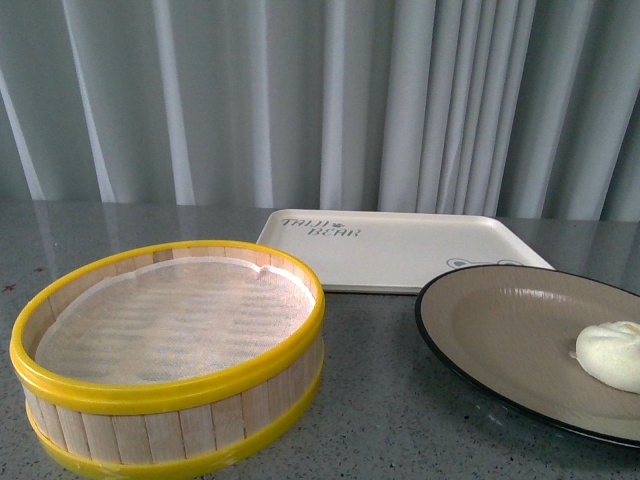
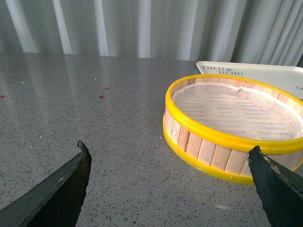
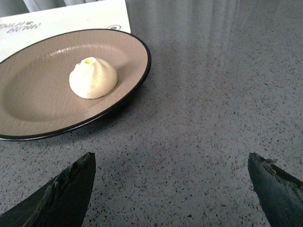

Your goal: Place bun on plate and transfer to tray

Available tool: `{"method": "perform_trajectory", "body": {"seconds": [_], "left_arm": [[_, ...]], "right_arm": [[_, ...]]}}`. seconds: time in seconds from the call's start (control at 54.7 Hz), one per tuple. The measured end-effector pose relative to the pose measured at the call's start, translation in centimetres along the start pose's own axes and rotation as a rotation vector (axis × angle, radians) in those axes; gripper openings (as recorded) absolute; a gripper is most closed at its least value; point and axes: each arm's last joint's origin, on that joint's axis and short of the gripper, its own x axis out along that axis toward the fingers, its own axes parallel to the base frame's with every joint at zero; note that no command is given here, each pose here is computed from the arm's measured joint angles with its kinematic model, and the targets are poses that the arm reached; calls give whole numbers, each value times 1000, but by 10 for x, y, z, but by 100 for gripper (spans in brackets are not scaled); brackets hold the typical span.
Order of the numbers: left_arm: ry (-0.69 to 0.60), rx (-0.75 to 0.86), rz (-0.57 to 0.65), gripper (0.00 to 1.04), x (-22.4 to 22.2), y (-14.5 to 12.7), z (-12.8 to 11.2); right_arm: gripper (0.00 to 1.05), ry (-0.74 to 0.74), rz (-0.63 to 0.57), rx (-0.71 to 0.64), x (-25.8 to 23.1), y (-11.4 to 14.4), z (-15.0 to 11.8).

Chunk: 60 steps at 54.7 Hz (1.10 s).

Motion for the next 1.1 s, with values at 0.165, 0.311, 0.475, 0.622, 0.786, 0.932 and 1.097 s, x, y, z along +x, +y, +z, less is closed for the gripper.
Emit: {"method": "perform_trajectory", "body": {"seconds": [0.165,0.311,0.475,0.622,0.786,0.932,1.097], "left_arm": [[0,0,0,98,0,0,0],[0,0,0,98,0,0,0],[0,0,0,98,0,0,0],[0,0,0,98,0,0,0],[0,0,0,98,0,0,0],[0,0,0,98,0,0,0],[0,0,0,98,0,0,0]], "right_arm": [[96,46,118,-123,1,1,34],[96,96,178,-453,3,2,51],[96,199,309,-874,12,-2,44],[96,118,403,-1291,30,0,55],[96,34,516,-1538,49,9,54],[96,-45,572,-1638,64,22,51],[96,-100,589,-1684,77,34,48]]}}
